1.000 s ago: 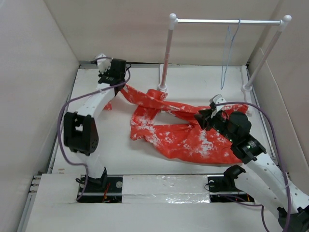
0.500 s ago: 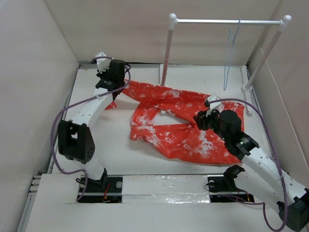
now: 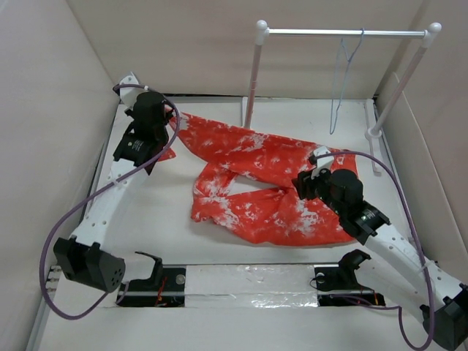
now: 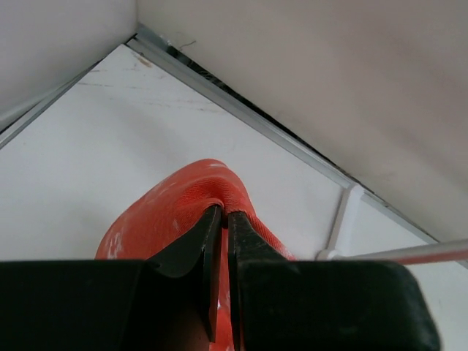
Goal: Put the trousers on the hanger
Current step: Flatten out the trousers at the center of the board.
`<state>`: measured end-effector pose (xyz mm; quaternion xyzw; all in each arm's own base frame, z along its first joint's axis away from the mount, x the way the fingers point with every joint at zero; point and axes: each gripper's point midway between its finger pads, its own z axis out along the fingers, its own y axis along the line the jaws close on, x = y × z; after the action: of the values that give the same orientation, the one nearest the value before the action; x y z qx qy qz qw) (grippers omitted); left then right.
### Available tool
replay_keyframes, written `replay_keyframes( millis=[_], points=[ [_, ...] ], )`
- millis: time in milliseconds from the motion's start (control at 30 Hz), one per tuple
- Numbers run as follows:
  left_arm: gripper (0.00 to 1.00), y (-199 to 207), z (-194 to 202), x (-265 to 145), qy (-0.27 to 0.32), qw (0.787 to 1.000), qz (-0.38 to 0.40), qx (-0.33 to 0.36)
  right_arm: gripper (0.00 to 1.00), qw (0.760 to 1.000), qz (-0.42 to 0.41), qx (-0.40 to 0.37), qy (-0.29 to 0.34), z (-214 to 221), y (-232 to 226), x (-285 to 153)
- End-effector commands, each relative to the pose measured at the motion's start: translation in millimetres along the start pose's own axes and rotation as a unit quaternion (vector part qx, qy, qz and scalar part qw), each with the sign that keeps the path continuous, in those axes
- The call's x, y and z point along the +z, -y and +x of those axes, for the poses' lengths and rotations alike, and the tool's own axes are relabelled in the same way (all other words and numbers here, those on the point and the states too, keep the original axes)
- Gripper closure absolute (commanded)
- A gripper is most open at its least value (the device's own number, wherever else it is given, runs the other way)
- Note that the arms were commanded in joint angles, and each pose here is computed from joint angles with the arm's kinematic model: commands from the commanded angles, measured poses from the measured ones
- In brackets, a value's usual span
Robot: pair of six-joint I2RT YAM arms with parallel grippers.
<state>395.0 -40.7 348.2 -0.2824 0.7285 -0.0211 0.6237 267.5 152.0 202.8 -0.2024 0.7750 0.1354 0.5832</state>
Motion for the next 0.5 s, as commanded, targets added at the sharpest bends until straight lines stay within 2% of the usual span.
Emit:
replay_keyframes(
  millis=[0, 67, 100, 167, 200, 233, 267, 300, 333, 367, 400, 433, 467],
  points=[
    [1.0, 0, 5, 33, -0.016, 1.0, -0.005, 0.014, 0.46, 0.999, 0.002, 0.002, 0.035, -25, -1, 3],
    [1.0, 1, 6, 50, -0.023, 1.0, -0.008, 0.017, 0.46, 0.999, 0.001, 0.002, 0.036, -24, -1, 3],
    [1.0, 1, 24, 68, -0.046, 0.998, -0.013, 0.028, 0.46, 0.999, 0.002, 0.002, 0.036, -23, -1, 4],
    [1.0, -1, 15, 94, -0.049, 0.998, -0.016, 0.025, 0.46, 0.999, 0.002, 0.002, 0.04, -25, -1, 5],
    [1.0, -2, 42, 119, -0.086, 0.996, -0.014, 0.036, 0.46, 0.999, 0.001, 0.002, 0.04, -25, -1, 5],
    [1.0, -11, 43, 138, -0.099, 0.994, -0.017, 0.036, 0.46, 0.999, -0.001, 0.001, 0.038, -24, -2, 7],
    [1.0, 5, 19, 151, -0.084, 0.996, 0.006, 0.03, 0.46, 0.999, -0.008, 0.0, 0.04, -26, -4, 8],
    [0.94, -5, 51, 184, -0.119, 0.992, -0.018, 0.04, 0.45, 0.999, -0.011, -0.002, 0.038, -26, -6, 10],
    [0.86, -15, 60, 195, -0.144, 0.988, -0.041, 0.048, 0.45, 0.999, -0.016, -0.002, 0.039, -28, -8, 11],
    [0.76, 3, 21, 206, -0.108, 0.993, -0.026, 0.037, 0.45, 0.999, -0.023, -0.004, 0.031, -24, -10, 14],
    [0.6, -10, 45, 232, -0.129, 0.989, -0.046, 0.053, 0.45, 0.999, -0.025, -0.004, 0.03, -25, -11, 15],
    [0.51, -13, 47, 235, -0.14, 0.986, -0.057, 0.063, 0.45, 0.999, -0.032, -0.005, 0.029, -25, -15, 15],
    [0.42, -3, 29, 238, -0.119, 0.99, -0.048, 0.06, 0.45, 0.999, -0.036, -0.006, 0.027, -24, -18, 16]
  ],
)
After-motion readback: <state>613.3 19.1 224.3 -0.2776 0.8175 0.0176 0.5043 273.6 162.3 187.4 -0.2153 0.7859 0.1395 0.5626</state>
